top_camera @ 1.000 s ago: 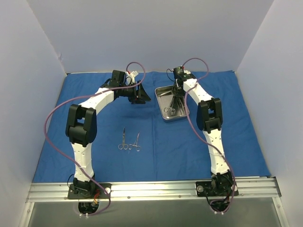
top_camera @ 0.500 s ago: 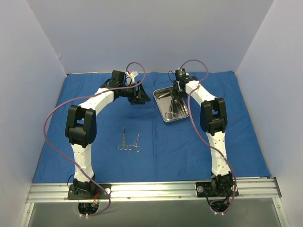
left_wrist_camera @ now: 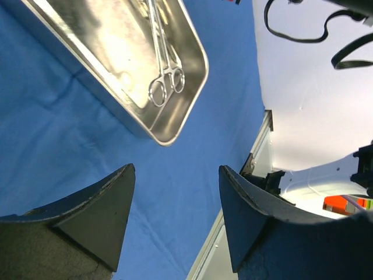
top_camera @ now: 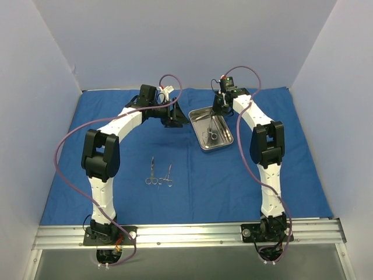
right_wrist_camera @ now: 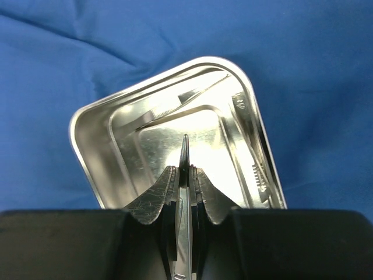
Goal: Open and lay out the surgical kit
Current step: Pick up the medical item from the container, then place the medical item in the surgical kit.
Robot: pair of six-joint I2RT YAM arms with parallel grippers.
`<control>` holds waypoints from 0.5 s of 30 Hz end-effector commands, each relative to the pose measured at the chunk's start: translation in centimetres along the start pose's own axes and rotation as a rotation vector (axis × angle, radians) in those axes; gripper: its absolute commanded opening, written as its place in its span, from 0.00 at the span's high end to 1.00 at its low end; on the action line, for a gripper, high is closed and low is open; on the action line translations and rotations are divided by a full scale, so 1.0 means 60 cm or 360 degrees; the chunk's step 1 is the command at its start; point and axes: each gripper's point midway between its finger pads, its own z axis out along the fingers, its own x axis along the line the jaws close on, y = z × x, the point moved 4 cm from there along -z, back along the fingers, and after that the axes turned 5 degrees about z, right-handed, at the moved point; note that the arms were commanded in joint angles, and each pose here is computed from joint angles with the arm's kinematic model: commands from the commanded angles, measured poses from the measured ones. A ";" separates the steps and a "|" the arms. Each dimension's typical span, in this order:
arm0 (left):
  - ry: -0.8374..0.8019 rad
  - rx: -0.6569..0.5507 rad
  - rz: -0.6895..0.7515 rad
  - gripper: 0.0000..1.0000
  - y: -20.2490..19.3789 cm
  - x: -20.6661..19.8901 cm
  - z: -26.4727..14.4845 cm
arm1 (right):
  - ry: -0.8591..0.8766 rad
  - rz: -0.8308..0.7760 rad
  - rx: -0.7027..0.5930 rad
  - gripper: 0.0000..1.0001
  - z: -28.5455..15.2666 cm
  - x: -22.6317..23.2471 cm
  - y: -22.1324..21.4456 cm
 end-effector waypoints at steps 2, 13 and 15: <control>-0.0158 -0.0053 0.0143 0.32 0.026 -0.053 0.003 | 0.0190 0.0023 -0.0095 1.00 -0.107 0.058 0.043; -0.0216 0.0022 0.0112 0.32 -0.012 -0.072 0.054 | 0.0331 0.0036 -0.0068 1.00 -0.167 0.109 0.023; -0.0206 0.0037 0.0100 0.33 -0.020 -0.069 0.064 | 0.0349 0.0039 -0.0071 1.00 -0.175 0.114 0.023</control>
